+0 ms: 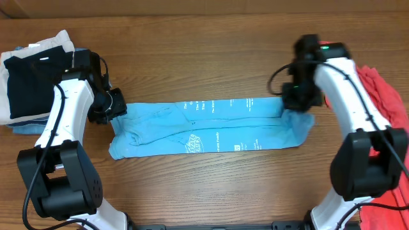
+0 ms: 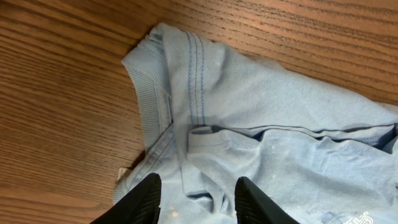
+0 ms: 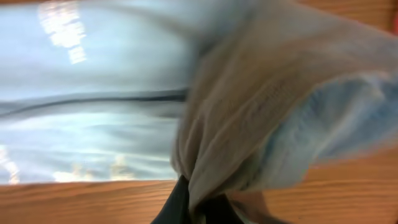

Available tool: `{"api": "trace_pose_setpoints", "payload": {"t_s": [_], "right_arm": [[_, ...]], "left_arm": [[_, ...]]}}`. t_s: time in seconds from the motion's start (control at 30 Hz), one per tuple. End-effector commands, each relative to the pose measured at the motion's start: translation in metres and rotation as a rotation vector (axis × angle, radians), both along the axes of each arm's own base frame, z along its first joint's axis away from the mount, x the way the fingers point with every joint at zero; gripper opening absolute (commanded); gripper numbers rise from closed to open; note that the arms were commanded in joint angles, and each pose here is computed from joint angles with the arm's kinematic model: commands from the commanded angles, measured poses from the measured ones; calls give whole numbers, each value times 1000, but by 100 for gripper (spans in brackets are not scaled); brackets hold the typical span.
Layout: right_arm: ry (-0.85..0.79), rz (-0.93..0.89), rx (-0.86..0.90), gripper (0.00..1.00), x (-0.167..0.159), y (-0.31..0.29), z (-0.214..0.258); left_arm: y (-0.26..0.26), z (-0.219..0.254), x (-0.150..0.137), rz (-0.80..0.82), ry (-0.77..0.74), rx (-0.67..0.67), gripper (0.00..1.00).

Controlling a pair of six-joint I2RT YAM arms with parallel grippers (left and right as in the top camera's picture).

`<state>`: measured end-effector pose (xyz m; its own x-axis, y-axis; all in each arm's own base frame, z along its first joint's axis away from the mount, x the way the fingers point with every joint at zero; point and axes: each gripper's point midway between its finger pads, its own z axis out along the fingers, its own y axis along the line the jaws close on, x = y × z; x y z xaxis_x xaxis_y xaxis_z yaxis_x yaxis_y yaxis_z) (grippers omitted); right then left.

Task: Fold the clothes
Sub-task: 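Fold the strip's right end leftward over the middle with the right gripper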

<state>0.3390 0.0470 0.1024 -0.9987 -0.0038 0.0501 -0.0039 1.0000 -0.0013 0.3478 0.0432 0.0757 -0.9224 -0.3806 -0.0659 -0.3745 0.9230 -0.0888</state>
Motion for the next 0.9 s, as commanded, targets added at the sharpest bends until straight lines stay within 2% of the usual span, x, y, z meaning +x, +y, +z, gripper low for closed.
{"api": "trace_pose_setpoints", "payload": {"t_s": [0.0, 0.33, 0.87], "right_arm": [[-45, 40, 43, 4, 2, 40, 10], [-164, 204, 137, 5, 8, 128, 12], [-140, 257, 195, 5, -13, 166, 0]], "left_arm": [[-1, 15, 6, -11, -45, 0, 42], [-2, 14, 3, -11, -33, -2, 43], [-2, 14, 3, -11, -32, -2, 43]]}}
